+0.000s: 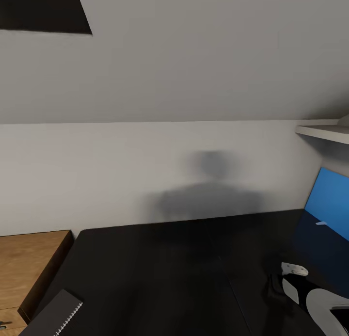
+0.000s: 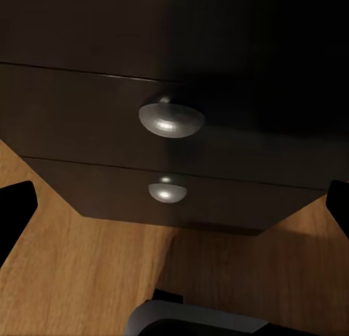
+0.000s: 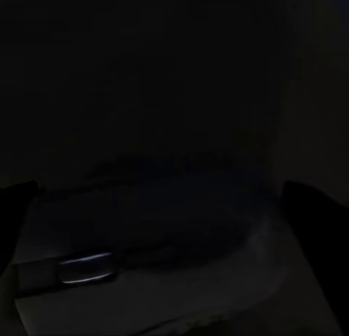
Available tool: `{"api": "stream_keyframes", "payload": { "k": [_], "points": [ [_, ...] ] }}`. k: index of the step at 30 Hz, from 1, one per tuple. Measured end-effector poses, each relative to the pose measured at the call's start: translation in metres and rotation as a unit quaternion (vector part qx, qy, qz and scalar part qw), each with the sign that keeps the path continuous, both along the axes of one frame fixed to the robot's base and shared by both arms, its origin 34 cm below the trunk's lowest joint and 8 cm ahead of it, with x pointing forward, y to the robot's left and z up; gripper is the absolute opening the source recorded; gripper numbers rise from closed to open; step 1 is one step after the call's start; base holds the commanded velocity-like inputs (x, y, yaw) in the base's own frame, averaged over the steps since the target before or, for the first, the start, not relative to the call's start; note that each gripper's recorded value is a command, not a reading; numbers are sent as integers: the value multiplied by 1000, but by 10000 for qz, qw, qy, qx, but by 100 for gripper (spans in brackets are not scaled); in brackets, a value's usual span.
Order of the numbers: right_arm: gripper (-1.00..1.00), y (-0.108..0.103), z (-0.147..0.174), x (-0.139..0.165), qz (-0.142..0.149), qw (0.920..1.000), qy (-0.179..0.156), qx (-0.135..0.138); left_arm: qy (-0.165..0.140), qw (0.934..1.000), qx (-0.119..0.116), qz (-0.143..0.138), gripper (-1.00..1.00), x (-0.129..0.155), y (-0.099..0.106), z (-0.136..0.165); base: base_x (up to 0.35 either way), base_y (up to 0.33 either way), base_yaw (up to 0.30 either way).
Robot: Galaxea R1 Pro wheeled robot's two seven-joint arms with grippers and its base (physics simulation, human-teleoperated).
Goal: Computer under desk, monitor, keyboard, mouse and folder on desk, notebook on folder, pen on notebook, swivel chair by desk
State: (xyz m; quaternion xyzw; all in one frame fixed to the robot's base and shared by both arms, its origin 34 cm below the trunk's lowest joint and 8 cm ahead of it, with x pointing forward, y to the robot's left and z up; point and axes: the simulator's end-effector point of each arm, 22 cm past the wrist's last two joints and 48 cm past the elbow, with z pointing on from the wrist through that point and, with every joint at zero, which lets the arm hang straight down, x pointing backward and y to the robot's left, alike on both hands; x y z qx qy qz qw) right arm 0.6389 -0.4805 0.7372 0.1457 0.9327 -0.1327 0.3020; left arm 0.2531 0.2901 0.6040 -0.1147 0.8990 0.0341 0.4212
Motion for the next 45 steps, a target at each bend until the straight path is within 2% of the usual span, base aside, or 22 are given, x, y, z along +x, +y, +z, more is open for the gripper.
{"api": "stream_keyframes", "payload": {
  "k": [35,45],
  "points": [
    [-100,-1,0,0,-1,10000,-2,0,0,10000,0,-2,100,0,0,0,0,0,0],
    [-100,0,10,-5,-19,10000,44,21,4,10000,4,8,100,-2,0,13,0,0,0]
  ]
}}
